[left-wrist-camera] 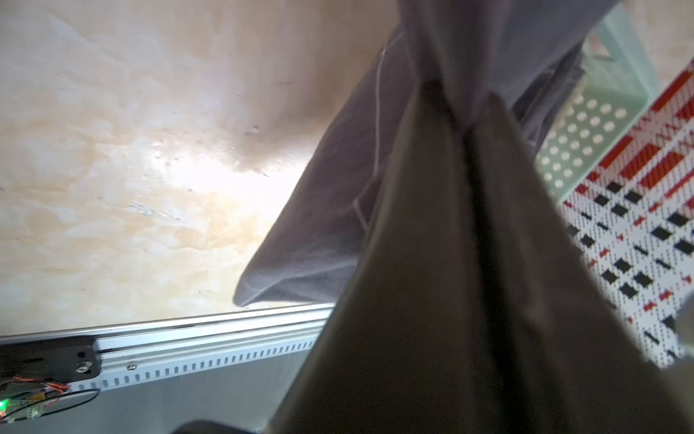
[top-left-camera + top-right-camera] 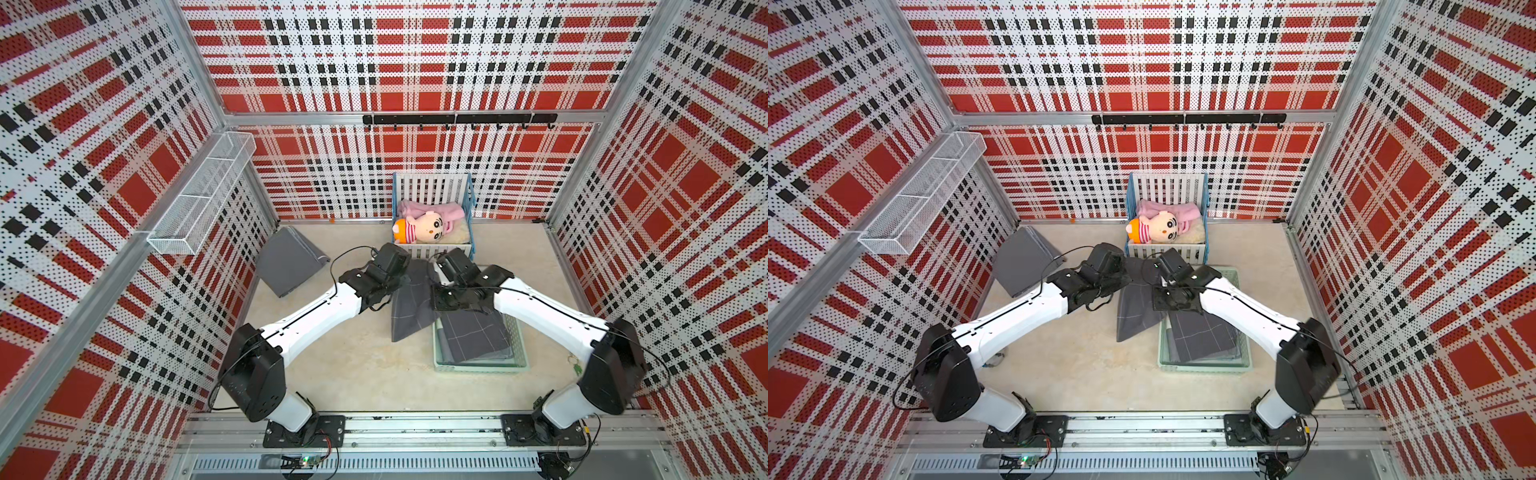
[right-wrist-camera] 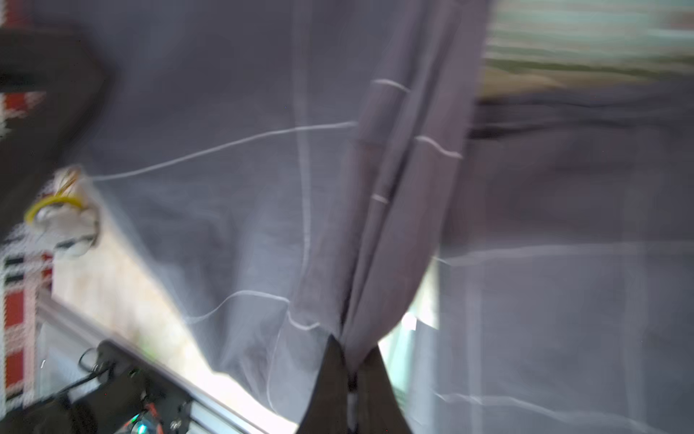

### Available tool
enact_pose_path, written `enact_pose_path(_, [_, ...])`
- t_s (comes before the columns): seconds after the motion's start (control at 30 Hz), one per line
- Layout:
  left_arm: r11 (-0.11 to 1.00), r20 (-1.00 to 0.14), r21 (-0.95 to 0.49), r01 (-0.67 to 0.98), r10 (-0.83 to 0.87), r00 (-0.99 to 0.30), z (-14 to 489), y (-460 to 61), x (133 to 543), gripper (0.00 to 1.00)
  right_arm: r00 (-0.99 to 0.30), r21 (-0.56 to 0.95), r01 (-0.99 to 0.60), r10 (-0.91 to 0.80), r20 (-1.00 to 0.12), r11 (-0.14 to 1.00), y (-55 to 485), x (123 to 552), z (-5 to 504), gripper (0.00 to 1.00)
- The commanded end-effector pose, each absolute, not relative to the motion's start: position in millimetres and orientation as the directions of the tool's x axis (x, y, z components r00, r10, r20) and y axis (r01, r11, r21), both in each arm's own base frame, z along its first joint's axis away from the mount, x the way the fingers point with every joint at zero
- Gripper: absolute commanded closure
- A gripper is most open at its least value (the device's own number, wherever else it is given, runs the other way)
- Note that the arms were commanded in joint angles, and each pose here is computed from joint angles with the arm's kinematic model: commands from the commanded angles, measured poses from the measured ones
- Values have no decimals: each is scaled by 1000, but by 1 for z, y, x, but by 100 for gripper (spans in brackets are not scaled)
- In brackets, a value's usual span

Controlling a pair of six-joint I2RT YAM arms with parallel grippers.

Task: Put the folded pillowcase in the basket
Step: Place the pillowcase in the basket.

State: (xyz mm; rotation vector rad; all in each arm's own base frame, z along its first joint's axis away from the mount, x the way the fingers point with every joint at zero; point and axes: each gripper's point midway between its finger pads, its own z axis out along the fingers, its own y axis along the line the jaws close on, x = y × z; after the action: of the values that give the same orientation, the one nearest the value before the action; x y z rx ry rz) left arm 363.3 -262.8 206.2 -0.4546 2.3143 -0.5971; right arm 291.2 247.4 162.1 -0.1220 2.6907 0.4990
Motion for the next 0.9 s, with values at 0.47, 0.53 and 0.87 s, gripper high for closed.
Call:
enact_pose_path(0.47, [867,-468,-497,-30,-297,-832,126,-409,361,100,-901,202,251,305,-310,947,88,248,105,100])
enact_pose_path(0.53, [875,-455,-481,-51,-299,-839,108,-401,360,100,-911,203,259,309,-273,944,87,244,93,100])
enact_pose_path(0.87, [869,-437,-484,-99,-338,-834,95,-373,360,65,-906,156,285,319,-278,946,74,247,83,69])
